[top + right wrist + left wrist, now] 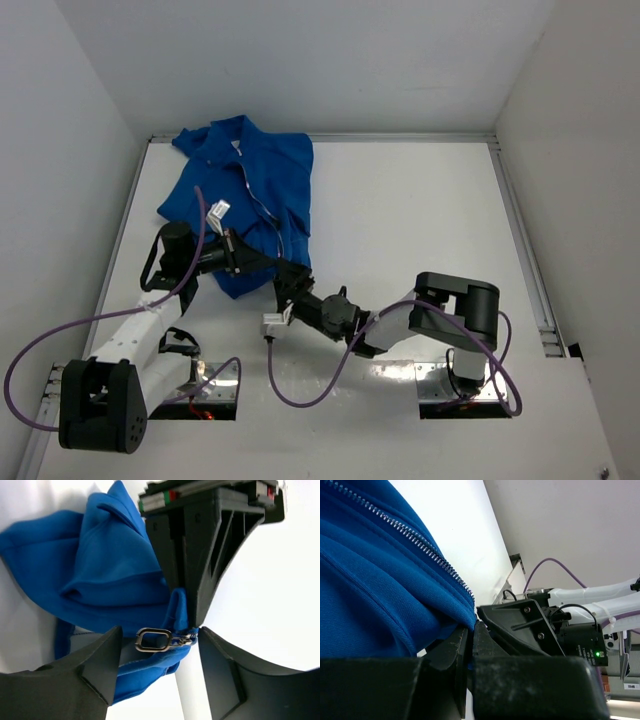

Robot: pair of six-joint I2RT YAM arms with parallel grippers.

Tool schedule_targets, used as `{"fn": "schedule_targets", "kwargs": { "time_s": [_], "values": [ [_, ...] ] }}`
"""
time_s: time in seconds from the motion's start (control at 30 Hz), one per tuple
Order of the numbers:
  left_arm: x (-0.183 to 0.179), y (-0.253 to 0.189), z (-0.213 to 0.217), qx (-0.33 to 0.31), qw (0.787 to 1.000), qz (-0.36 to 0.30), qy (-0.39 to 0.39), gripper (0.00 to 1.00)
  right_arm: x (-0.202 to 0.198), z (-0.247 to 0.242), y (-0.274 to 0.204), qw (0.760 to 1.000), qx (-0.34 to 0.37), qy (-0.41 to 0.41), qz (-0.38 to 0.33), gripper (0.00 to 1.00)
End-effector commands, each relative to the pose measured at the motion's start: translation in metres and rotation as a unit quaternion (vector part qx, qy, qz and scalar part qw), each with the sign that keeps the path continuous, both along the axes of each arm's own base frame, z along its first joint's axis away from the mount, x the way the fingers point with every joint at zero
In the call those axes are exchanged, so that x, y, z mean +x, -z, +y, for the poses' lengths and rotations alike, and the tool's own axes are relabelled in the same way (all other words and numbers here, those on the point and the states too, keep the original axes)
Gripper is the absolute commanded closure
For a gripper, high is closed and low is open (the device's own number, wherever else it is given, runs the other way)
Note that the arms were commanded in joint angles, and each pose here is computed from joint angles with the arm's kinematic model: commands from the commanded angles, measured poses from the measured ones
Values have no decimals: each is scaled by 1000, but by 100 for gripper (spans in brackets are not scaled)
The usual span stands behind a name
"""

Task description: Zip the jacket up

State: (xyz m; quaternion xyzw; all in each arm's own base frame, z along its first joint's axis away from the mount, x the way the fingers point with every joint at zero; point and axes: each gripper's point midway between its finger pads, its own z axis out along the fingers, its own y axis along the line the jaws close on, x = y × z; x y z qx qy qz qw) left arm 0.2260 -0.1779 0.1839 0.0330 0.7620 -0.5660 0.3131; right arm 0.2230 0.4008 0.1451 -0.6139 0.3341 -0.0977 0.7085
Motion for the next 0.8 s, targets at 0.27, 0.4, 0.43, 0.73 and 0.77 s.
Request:
{"fn": "schedule_targets", "kwargs": {
  "time_s": [0.27, 0.4, 0.43, 0.73, 0.77],
  "values": [
    [-11, -7, -1, -14, 1000, -16, 16, 100, 8, -17, -61, 994, 96, 24, -37, 49],
    [-11, -7, -1, -14, 1000, -16, 16, 100, 1, -21, -64, 994, 96, 13, -40, 54],
    [-11, -7, -1, -14, 1000, -16, 16, 100, -2, -23, -66, 994, 98, 11, -41, 54],
    [-11, -7, -1, -14, 1000, -16, 16, 100, -16, -27, -68, 994, 105, -20, -31, 68],
    [-11, -7, -1, -14, 1000, -16, 16, 100, -16, -26, -63, 994, 101, -21, -29, 68]
  ]
}}
